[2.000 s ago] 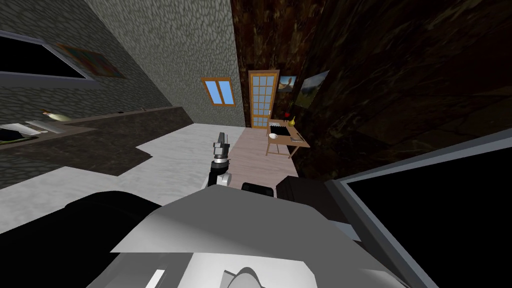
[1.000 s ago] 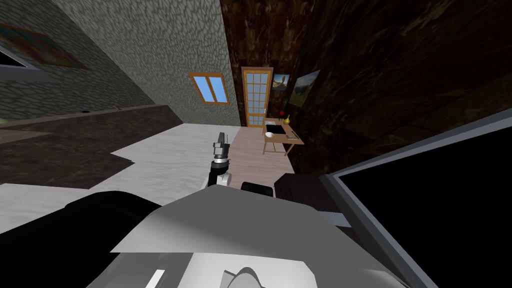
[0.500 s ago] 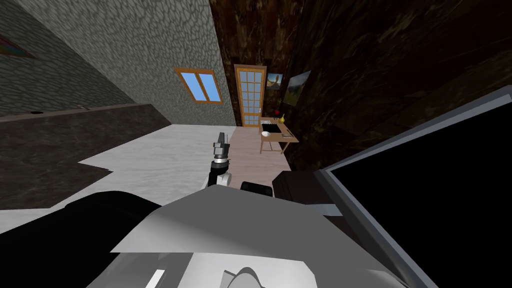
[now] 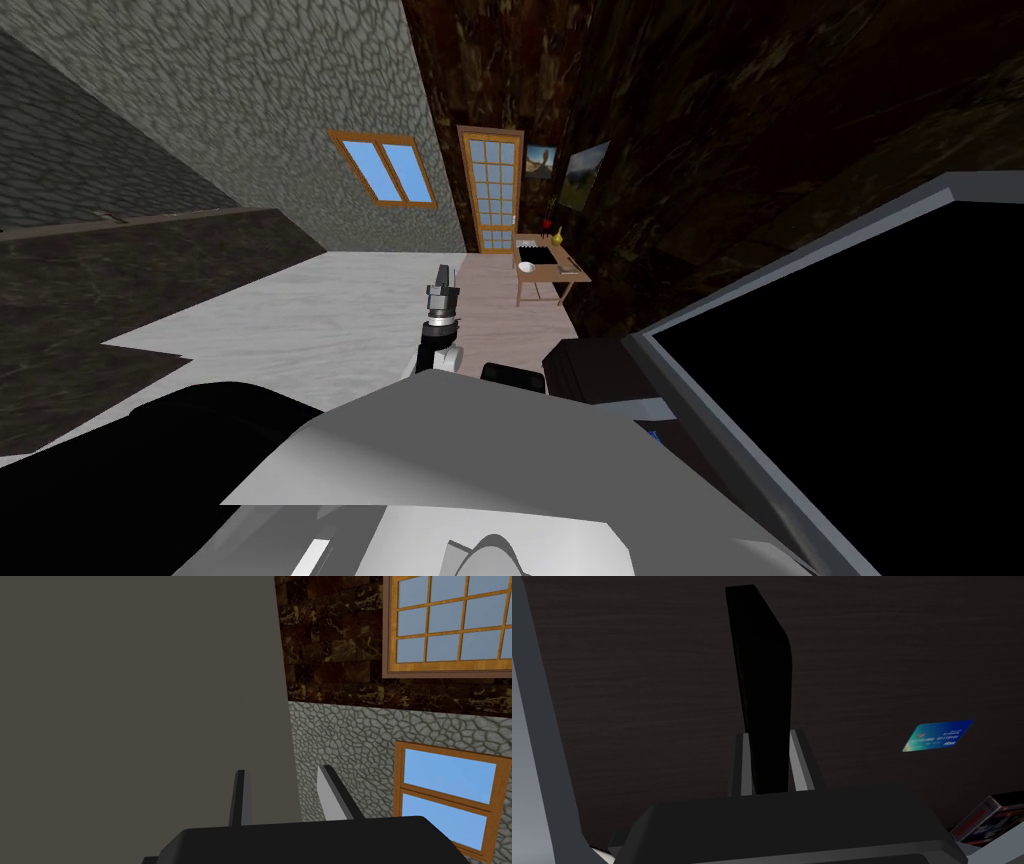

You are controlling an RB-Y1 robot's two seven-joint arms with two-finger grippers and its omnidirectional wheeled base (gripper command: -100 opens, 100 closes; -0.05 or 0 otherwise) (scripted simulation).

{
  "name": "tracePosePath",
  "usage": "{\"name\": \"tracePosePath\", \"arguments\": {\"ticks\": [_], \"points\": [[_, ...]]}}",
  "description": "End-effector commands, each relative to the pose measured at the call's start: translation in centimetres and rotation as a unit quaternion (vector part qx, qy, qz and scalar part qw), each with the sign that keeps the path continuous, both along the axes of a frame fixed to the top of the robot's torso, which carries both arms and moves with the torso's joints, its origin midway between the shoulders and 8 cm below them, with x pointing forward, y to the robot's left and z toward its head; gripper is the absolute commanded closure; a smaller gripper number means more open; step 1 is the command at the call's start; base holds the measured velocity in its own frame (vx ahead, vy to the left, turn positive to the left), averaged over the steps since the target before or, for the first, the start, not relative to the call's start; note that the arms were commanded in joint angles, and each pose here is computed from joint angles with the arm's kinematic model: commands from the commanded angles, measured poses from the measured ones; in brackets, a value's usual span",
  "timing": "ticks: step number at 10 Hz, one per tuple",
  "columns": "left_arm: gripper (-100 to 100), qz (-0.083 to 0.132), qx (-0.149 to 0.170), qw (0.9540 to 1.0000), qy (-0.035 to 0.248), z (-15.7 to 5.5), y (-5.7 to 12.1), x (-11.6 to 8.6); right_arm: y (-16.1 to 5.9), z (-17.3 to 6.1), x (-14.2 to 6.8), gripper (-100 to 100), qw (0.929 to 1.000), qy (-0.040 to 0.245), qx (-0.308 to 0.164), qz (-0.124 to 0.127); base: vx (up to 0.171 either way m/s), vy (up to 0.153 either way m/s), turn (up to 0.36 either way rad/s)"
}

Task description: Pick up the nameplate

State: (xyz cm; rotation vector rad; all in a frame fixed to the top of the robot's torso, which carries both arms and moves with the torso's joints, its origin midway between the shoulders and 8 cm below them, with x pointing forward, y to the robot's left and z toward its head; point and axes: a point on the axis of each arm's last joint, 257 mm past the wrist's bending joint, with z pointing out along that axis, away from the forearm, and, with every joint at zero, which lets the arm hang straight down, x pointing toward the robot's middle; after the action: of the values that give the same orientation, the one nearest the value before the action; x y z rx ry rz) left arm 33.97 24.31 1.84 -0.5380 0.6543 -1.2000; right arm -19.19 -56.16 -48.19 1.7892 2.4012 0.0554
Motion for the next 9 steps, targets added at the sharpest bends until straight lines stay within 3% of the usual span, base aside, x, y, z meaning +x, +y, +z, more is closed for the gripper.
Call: {"name": "tracePosePath", "arguments": {"ticks": [1, 2, 3, 5, 6, 8, 9], "points": [[0, 0.000, 0.000, 1.0000, 0.000, 0.0, 0.0, 0.0, -0.1, 0.4, 0.2, 100, 0.9999, 0.008, 0.001, 0.009, 0.005, 0.009, -0.128], [0, 0.000, 0.000, 1.0000, 0.000, 0.0, 0.0, 0.0, -0.3, 0.5, 0.3, 100, 1.0000, 0.005, -0.002, 0.000, 0.001, 0.005, 0.005], [0, 0.000, 0.000, 1.0000, 0.000, 0.0, 0.0, 0.0, -0.6, 0.5, 2.6, 100, 0.9997, 0.001, 0.001, 0.026, 0.002, 0.002, -0.240], [0, 0.000, 0.000, 1.0000, 0.000, 0.0, 0.0, 0.0, -1.3, 1.1, 1.7, 100, 0.9999, 0.010, -0.005, 0.013, 0.002, 0.009, -0.053], [0, 0.000, 0.000, 1.0000, 0.000, 0.0, 0.0, 0.0, -1.4, 1.2, 3.5, 100, 0.9992, 0.008, -0.003, 0.038, 0.001, 0.001, -0.223], [0, 0.000, 0.000, 1.0000, 0.000, 0.0, 0.0, 0.0, -2.3, 1.8, 2.7, 100, 0.9995, 0.017, -0.010, 0.024, 0.002, 0.009, -0.057], [0, 0.000, 0.000, 1.0000, 0.000, 0.0, 0.0, 0.0, -2.7, 2.2, 4.7, 100, 0.9988, 0.014, -0.011, 0.045, 0.002, 0.003, -0.230]]}}
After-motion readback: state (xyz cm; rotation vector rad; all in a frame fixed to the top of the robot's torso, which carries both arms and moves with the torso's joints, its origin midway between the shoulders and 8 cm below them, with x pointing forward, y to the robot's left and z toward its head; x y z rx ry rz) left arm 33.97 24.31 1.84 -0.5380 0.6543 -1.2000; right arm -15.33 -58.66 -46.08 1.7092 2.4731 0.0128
